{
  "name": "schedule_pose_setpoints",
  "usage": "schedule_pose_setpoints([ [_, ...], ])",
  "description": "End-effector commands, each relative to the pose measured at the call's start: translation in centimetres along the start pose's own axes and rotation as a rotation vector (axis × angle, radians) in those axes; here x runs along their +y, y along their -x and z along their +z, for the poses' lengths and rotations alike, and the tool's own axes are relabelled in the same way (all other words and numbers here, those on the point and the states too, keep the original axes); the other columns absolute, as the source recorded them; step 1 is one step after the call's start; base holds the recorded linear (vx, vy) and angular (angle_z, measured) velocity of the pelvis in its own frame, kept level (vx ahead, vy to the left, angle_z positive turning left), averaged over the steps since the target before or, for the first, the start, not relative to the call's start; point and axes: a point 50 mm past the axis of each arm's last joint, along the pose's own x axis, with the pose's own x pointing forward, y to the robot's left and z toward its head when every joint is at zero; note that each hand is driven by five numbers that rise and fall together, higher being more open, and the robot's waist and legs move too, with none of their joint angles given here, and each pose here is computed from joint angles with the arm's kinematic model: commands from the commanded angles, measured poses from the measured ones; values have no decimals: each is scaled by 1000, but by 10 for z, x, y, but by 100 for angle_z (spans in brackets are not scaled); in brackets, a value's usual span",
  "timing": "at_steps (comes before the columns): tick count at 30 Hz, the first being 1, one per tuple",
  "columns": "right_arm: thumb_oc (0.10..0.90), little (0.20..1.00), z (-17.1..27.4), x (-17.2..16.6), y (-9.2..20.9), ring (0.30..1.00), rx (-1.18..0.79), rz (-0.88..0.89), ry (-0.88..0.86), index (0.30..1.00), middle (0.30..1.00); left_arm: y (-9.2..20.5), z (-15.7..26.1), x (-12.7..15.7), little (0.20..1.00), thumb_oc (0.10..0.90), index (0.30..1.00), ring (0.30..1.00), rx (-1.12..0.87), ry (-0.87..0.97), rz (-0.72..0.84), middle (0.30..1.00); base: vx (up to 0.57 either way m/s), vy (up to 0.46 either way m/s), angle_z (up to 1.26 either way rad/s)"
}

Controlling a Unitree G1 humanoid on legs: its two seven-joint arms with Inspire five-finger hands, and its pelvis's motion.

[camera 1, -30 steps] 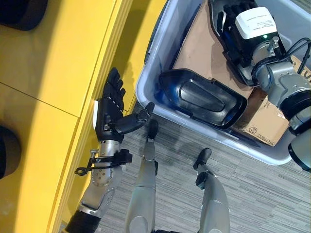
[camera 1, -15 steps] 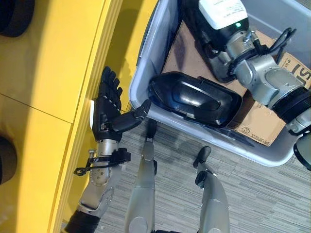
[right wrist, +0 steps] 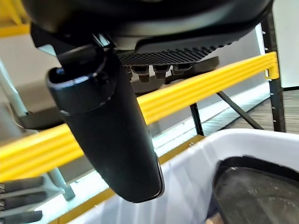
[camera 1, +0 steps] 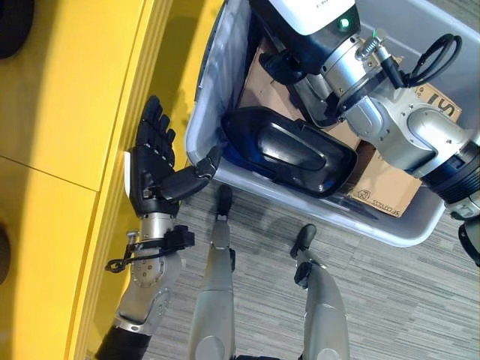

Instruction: Move parts from the plastic box to the shelf.

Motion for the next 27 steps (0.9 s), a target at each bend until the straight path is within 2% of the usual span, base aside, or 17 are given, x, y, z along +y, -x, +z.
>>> schedule_pose_setpoints([
  [1,900,1000,-5,-65,-8,1000,-68,-220,128,1000,1000,-3,51,-6,1000,900,1000,1000,-262,1,-46,1000,-40,-11,-4],
  [7,900,1000,-8,-71,19,1000,-85,-182,179,1000,1000,1,53,-1,1000,900,1000,1000,-265,-40,-38,1000,-33,-9,-3],
  [18,900,1000,-13,-60,71,1000,-103,53,290,1000,1000,9,54,9,1000,900,1000,1000,-253,-106,-6,1000,-17,-8,-6],
  [27,900,1000,-26,-44,90,1000,-50,167,343,1000,1000,11,53,7,1000,900,1000,1000,-248,-126,-19,1000,-2,-2,-1],
])
